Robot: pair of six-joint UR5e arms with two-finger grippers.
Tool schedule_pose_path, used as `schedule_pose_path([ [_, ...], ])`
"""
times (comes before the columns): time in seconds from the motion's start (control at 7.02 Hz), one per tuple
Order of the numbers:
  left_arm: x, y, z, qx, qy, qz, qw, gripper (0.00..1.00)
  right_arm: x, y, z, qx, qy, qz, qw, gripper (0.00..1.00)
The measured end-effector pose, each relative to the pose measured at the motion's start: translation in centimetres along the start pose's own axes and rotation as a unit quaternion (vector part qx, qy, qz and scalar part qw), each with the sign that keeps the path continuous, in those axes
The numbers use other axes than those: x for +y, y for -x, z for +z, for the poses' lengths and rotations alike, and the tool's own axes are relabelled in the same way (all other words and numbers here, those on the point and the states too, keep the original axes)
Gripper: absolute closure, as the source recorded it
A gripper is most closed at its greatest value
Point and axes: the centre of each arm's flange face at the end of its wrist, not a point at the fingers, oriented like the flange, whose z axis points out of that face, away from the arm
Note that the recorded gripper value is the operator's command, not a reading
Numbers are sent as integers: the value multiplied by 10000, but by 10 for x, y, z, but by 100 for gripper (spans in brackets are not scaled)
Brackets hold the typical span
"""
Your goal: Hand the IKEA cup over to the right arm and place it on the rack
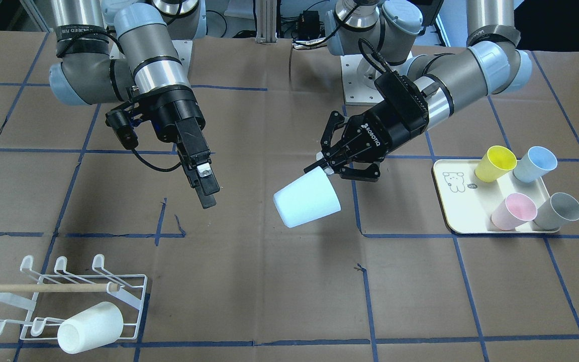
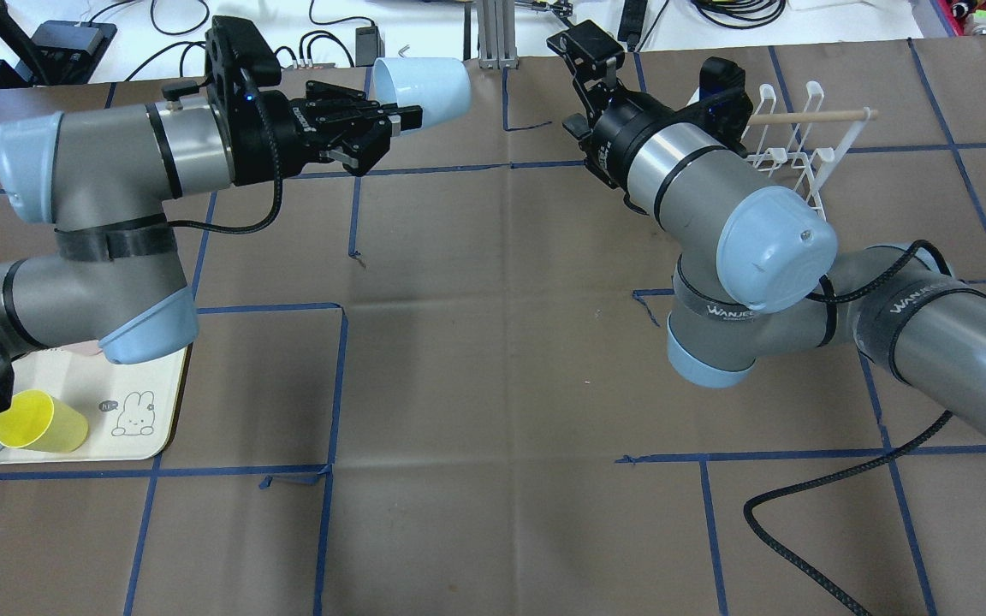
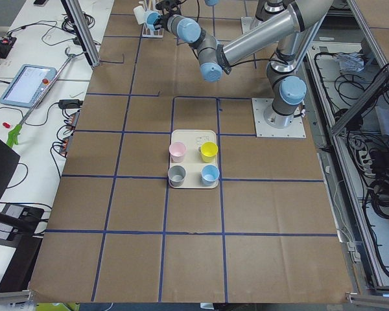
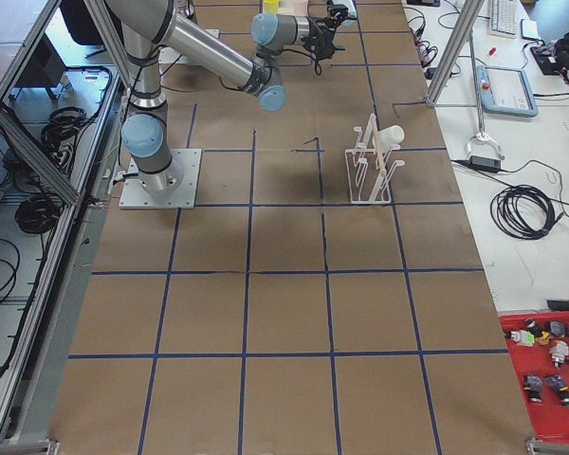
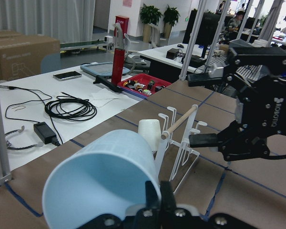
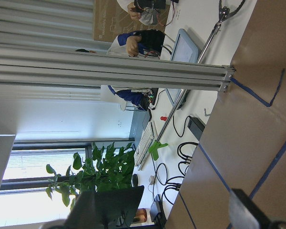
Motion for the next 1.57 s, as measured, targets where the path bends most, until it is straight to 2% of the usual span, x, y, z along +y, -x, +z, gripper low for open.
schedule_pose_path([
  [0.14,12,-11,1,185,-152,43,9997,100,1,0,0,4,9,44,10000,0],
  [0.43,22,-20,3,445,-319,31,9985,100,14,-1,0,25,103,592,9982,1],
  [0.57,24,-20,4,477,-337,28,9983,100,20,-3,-1,95,156,832,9964,2],
  [1.28,29,-18,7,481,-357,78,9982,100,46,0,-9,511,375,1313,9893,6],
  [1.57,29,-18,7,479,-357,81,9982,100,56,7,-12,603,354,1469,9867,6],
])
